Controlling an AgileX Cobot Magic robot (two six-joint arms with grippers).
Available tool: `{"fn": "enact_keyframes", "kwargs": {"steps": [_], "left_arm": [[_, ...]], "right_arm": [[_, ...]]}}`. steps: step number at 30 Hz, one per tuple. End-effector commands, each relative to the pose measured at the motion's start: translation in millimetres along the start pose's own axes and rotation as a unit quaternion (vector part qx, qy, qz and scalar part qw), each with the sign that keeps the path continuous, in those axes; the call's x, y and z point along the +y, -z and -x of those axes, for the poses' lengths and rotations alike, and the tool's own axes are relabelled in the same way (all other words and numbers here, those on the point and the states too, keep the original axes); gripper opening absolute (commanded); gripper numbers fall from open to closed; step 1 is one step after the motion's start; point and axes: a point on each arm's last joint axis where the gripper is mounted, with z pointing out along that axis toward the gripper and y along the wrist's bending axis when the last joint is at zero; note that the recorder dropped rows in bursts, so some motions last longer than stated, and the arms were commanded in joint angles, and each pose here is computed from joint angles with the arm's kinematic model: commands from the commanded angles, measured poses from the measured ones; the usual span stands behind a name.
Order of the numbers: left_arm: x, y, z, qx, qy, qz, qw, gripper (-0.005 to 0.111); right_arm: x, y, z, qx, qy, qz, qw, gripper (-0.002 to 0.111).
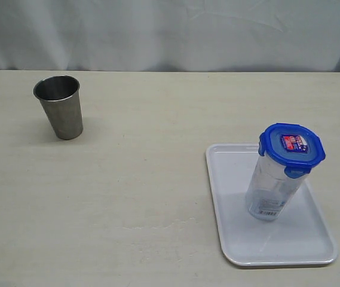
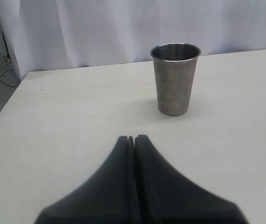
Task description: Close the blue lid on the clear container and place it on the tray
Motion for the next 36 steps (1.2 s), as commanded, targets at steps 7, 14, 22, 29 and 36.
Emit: {"fn": "enact_keyframes", "kwargs": {"steps": [7, 14, 22, 29, 36], "left_arm": [[-0.5, 0, 0, -0.004, 0.004, -0.004, 1.000, 0.000], [-0.5, 0, 0, -0.004, 0.004, -0.004, 1.000, 0.000], [-0.5, 0, 0, -0.004, 0.004, -0.004, 1.000, 0.000], [-0.5, 0, 0, -0.004, 0.004, -0.004, 1.000, 0.000], [-0.5, 0, 0, -0.004, 0.004, -0.004, 1.000, 0.000]], "right_arm": [[1, 3, -24, 0.129, 0.024, 0.009, 0.991, 0.004], [1, 6, -32, 0.174, 0.002, 0.008, 0.985, 0.004], [1, 6, -32, 0.174, 0.001, 0.008, 0.985, 0.004], [1, 6, -32, 0.174, 0.001, 0.008, 0.985, 0.004], [1, 6, -32, 0.174, 0.001, 0.008, 0.985, 0.004]]}}
